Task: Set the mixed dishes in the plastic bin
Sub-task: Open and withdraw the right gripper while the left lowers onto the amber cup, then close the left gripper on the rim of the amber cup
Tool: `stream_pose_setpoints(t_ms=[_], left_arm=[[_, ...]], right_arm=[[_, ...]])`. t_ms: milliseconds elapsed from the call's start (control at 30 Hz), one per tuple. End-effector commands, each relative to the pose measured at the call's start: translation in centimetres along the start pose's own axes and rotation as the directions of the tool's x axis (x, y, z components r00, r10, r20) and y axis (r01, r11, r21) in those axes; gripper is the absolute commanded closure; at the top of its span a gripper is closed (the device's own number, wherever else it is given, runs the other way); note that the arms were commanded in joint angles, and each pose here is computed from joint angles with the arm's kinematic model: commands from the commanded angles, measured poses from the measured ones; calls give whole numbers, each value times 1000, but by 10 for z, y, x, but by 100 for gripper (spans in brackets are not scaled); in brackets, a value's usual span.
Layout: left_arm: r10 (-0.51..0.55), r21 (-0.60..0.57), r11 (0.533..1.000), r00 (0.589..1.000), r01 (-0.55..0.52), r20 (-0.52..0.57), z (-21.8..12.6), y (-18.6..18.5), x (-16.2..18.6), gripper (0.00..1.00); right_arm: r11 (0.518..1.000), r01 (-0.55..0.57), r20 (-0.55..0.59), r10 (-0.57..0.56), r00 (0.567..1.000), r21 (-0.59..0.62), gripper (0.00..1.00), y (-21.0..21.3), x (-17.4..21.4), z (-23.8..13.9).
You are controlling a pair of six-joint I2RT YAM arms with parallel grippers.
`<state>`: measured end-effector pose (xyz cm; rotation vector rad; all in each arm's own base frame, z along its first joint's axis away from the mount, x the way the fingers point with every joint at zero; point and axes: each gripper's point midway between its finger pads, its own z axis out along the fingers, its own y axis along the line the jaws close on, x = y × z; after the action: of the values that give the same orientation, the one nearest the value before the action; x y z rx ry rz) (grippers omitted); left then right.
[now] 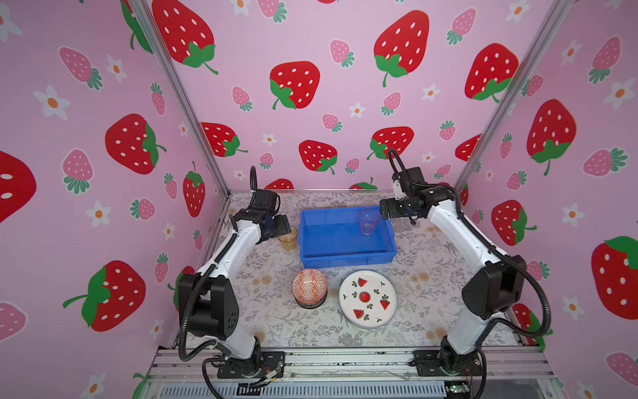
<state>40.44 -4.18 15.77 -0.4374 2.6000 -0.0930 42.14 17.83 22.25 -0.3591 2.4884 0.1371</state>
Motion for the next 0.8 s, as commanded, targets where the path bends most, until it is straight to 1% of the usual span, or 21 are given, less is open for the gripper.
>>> stream_pose_setpoints(t_ms=[0,100,200,367,433,467,500,567,600,733,767], left_arm=[[-41,-53,998,999,40,-6,3,6,-8,17],[-47,-64,997,998,44,-33,14,6,-6,27],[-56,-59,997,997,53,-53,23,4,-4,29],[-59,-74,996,994,53,-88,42,4,1,34],[-59,-69,996,994,52,-97,47,1,1,48],[-61,-67,996,993,54,-99,48,1,1,50],[-61,-65,996,993,55,-99,50,1,0,50],[-63,-66,996,993,56,-99,52,0,0,55],[-62,-68,996,993,55,-100,53,0,0,56],[-54,-77,996,993,46,-107,56,0,-1,56],[-51,-78,996,993,43,-106,57,1,-1,57]], right_arm=[[999,-15,37,17,999,-51,3,-7,6,-9],[998,-35,29,36,999,-55,3,-17,21,-10],[995,-52,17,54,998,-89,3,-21,37,-7],[994,-60,-9,59,998,-92,3,-31,57,-2],[993,-65,-18,63,998,-95,3,-33,63,1],[993,-66,-21,65,998,-97,3,-34,65,1],[993,-67,-19,66,998,-96,3,-36,66,2],[993,-73,-22,71,997,-95,3,-39,69,3],[992,-75,-23,73,997,-98,3,-39,70,4],[991,-79,-28,77,997,-104,3,-40,72,7],[991,-79,-29,77,997,-109,3,-39,73,8]])
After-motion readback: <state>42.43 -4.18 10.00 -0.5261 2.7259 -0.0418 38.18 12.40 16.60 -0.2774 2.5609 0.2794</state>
